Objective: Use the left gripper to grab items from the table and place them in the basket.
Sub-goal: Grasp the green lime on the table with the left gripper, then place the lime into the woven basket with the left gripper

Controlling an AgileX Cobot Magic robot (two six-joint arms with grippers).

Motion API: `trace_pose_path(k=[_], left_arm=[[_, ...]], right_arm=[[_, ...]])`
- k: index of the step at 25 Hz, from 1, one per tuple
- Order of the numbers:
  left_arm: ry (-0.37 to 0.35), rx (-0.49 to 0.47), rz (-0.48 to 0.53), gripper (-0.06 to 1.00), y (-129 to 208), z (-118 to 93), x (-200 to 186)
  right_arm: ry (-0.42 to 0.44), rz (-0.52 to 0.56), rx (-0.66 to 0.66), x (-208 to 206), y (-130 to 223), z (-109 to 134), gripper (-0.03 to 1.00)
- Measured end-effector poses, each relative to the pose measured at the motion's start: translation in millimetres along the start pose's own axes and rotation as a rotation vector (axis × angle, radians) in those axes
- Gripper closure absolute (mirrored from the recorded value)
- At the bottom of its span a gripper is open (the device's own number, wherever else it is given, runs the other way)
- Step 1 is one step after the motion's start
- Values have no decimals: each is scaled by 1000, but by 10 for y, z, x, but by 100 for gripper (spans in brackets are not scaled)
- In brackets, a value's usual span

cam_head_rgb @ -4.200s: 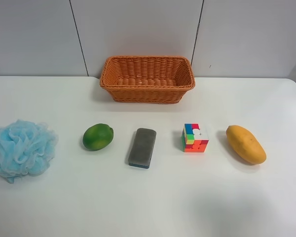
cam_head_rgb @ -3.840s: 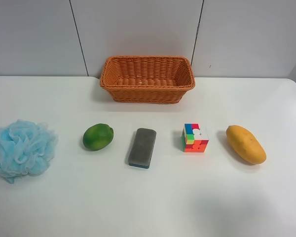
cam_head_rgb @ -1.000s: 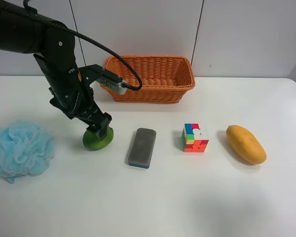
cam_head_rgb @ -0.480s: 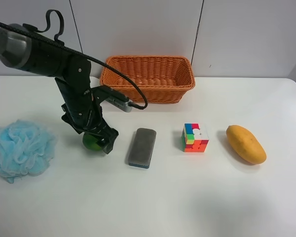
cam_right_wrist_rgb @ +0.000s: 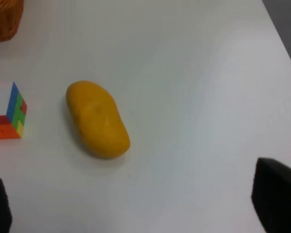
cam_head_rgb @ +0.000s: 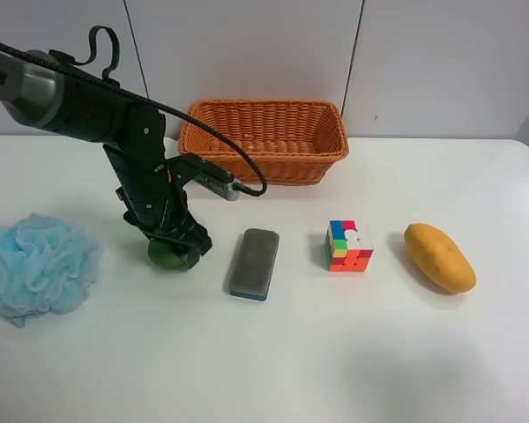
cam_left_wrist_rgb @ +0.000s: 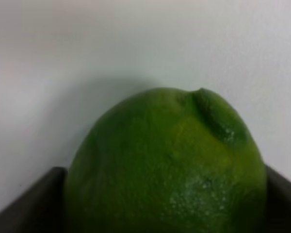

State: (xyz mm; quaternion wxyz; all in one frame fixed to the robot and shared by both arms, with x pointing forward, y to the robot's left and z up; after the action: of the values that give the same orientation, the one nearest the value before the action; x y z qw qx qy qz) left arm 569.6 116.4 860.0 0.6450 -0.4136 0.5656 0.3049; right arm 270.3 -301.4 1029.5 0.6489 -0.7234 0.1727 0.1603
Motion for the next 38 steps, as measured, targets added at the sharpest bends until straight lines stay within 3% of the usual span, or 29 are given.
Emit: trace_pose_path(k=[12,22,26,31,38], left_arm=[[-1,0,21,28,17,2,-42],[-6,-47,-19,28,-264,25,-925],[-3,-87,-82,28,-486,30,-1282],[7,-97,-246,28,-820,34,-1724],[13,-112,-394,28,-1376,89,-1858]], right_arm=[[0,0,0,0,0,0,-3],[0,0,0,0,0,0,-3],[0,0,0,0,0,0,-3],[0,0,0,0,0,0,-3],[0,0,0,0,0,0,-3]])
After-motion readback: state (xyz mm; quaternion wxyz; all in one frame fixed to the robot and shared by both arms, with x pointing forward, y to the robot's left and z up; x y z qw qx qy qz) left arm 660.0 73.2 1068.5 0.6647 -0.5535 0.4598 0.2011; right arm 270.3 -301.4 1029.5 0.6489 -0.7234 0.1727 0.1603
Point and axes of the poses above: a point on each arm's last joint axis where the gripper is mounted, x pointing out along that axis toward the gripper, z along the wrist's bending axis when the last joint is at zero, y = z × x, the point moved 4 cm from there along x, pointing out along that axis toward the gripper, and after that the axes turned 8 degrees about -x, right-handed, at the moved point
